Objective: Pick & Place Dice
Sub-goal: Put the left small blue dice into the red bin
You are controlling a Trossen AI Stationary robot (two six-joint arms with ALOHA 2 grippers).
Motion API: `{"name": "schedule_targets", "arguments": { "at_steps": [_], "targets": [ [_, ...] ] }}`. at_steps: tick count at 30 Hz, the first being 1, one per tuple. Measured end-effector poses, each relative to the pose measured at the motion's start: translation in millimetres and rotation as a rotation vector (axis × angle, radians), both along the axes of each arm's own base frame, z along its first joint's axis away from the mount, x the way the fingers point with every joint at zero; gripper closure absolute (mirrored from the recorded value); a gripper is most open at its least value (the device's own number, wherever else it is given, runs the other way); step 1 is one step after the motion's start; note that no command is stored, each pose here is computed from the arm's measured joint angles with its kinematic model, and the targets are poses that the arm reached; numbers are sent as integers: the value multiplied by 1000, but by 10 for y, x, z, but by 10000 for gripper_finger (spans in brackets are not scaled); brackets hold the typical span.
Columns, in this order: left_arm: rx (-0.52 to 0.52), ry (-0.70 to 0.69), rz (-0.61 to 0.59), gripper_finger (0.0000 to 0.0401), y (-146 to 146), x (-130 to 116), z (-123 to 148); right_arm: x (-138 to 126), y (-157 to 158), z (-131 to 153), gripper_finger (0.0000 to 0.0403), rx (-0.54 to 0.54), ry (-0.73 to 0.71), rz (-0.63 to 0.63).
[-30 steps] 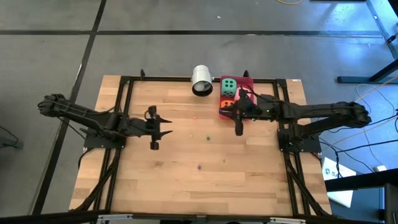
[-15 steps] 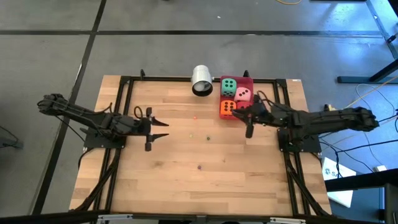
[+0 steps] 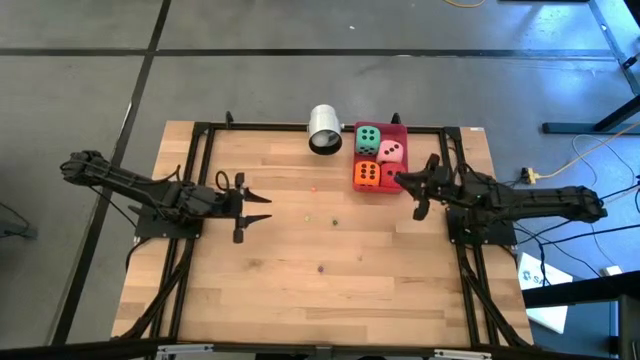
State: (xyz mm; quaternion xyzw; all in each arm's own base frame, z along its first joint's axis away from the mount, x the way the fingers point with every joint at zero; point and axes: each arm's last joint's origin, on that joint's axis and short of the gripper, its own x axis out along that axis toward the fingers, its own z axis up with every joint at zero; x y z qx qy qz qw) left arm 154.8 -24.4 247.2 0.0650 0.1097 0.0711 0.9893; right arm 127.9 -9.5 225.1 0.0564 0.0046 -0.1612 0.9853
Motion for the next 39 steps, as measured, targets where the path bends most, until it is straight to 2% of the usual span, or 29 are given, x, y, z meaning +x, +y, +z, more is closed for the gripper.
{"name": "schedule_targets", "arguments": {
  "at_steps": [4, 13, 19, 26, 31, 39],
  "targets": [
    [2, 1, 0, 230, 0, 0, 0, -36, -38, -61, 354, -5, 64, -140],
    [11, -2, 6, 230, 2, 1, 3, -47, -97, -50, 354, -2, 57, -214],
    [48, -31, 27, 230, 8, 7, 36, -11, -170, 144, 354, -4, 63, -275],
    [56, -40, 65, 230, 79, 19, 51, 123, -312, 412, 354, -3, 219, -362],
    [39, -46, 27, 230, 131, 33, 56, 301, -447, 543, 354, -7, 320, -369],
    [15, -36, 0, 230, 181, 55, 40, 552, -871, 605, 354, 33, 519, -407]
  ]
}}
